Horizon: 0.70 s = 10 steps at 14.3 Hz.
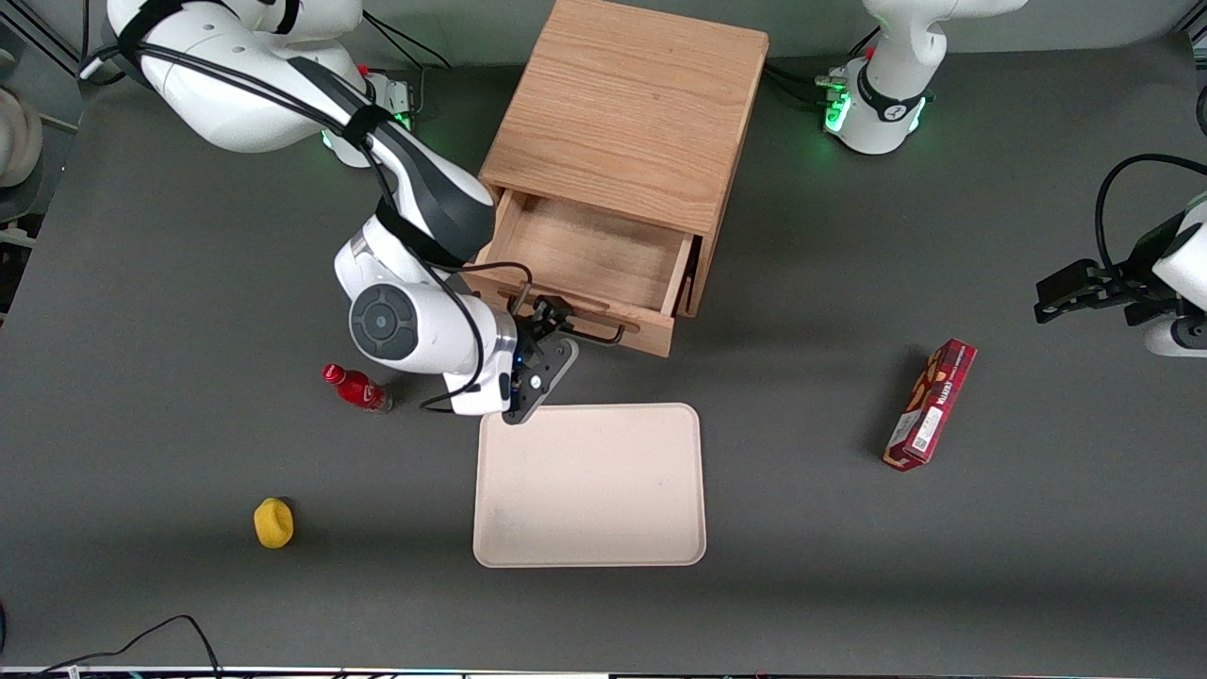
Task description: Open upper drawer
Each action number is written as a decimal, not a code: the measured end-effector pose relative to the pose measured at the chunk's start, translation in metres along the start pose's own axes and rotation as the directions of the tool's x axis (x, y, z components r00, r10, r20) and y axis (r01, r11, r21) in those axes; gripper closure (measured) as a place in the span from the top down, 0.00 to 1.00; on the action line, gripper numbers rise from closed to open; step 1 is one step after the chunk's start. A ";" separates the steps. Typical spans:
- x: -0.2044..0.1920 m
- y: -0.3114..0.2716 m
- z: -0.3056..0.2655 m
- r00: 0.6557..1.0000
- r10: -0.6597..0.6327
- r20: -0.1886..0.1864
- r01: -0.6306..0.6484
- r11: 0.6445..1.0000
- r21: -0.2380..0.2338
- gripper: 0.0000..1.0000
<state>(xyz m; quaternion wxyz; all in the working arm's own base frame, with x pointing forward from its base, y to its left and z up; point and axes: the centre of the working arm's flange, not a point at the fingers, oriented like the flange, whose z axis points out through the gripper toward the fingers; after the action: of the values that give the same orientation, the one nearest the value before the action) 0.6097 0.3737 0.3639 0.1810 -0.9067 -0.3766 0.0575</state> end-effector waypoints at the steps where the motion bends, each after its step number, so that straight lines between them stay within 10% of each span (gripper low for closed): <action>1: 0.002 0.003 -0.001 1.000 0.002 0.004 -0.002 1.000 0.003 1.00; 10: -0.001 0.029 -0.027 0.999 0.002 0.039 -0.002 1.000 -0.010 1.00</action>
<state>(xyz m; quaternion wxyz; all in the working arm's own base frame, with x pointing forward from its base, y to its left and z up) 0.6349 0.3467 0.3781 0.1693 -0.9066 -0.3795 0.0735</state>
